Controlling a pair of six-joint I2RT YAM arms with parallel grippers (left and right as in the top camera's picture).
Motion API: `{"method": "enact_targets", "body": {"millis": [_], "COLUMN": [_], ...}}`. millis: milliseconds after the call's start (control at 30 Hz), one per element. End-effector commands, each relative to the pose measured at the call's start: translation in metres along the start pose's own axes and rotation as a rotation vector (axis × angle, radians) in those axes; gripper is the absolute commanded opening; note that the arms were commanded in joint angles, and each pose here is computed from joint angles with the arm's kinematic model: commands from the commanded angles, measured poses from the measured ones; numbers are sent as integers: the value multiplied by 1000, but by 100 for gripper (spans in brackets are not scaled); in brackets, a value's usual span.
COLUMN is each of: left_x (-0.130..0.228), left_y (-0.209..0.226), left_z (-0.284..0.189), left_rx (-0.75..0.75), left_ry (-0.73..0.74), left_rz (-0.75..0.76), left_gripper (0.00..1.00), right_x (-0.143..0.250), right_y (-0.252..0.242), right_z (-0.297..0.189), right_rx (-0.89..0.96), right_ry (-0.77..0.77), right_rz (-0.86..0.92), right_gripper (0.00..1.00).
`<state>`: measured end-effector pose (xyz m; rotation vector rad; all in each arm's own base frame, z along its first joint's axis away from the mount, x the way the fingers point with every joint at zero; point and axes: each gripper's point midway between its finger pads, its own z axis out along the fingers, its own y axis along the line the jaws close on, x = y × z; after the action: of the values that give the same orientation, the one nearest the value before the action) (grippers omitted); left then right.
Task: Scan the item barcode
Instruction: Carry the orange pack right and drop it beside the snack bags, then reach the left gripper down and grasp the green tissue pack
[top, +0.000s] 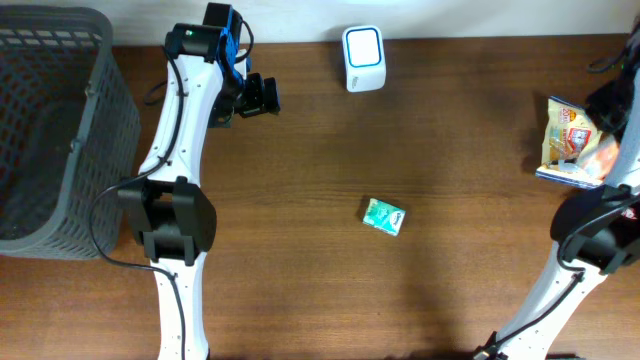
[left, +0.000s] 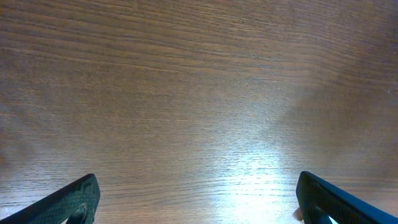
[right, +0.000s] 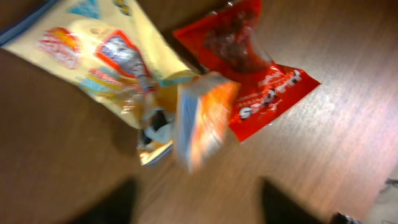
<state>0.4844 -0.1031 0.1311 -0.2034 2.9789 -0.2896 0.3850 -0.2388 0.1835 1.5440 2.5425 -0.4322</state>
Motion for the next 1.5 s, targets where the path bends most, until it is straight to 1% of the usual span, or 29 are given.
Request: {"method": "enact_targets", "body": {"millis": [0, 100, 200, 267, 367, 467, 567, 633, 700, 800, 833, 867, 933, 1033, 1100, 1167, 1233, 1300, 1367, 1467], "left_x": [-1, -1, -1, -1, -1, -1, -1, -1, -1, -1, -1, -1, -1, -1, 0, 11, 16, 25, 34, 48], "left_y": [0, 0, 0, 0, 1, 0, 0, 0, 0, 0, 0, 0, 0, 0, -3, -3, -16, -24, -31, -53], "left_z": [-6, -6, -6, -6, -6, -6, -6, -6, -6, -6, -6, -6, -6, -6, -6, -6, -7, -8, -7, -4], "left_rx": [-4, -4, -4, -4, -4, -4, -4, -4, -4, -4, -4, -3, -3, -3, 16, 21, 101, 131, 129, 136], "left_ry": [-14, -14, -14, -14, -14, -14, -14, -14, -14, -14, -14, -15, -15, -14, -6, 40, 68, 104, 126, 146], "left_rz": [13, 13, 13, 13, 13, 13, 13, 13, 13, 13, 13, 13, 13, 13, 9, 1, 0, 3, 62, 194], "left_gripper": [99, 99, 99, 99, 99, 99, 99, 99, 99, 99, 99, 99, 99, 99, 99, 99, 99, 99, 99, 99], "right_x": [7, 18, 25, 30, 40, 69, 102, 129, 162, 194, 213, 223, 230, 230, 236, 245, 255, 254, 253, 253], "right_y": [-5, 9, 17, 25, 36, 57, 78, 96, 114, 127, 134, 137, 139, 139, 141, 144, 146, 146, 146, 146], "right_z": [10, 7, -5, -19, -55, -108, -140, -153, -158, -160, -163, -166, -166, -164, -165, -169, -173, -172, -172, -172], "right_rx": [37, -51, -133, -212, -364, -586, -684, -705, -682, -643, -638, -630, -585, -490, -489, -520, -563, -558, -557, -557], "right_ry": [32, 89, 117, 129, 124, 110, 69, 64, 71, 71, 76, 69, 31, -51, -53, -27, 9, 6, 6, 6], "right_rz": [-26, -120, -122, -129, -164, -373, -587, -693, -795, -894, -945, -975, -1015, -1054, -1071, -1071, -1071, -1069, -1068, -1068], "right_gripper": [96, 97, 97, 97, 97, 97, 97, 97, 97, 98, 99, 99, 99, 98, 99, 99, 98, 98, 98, 99]}}
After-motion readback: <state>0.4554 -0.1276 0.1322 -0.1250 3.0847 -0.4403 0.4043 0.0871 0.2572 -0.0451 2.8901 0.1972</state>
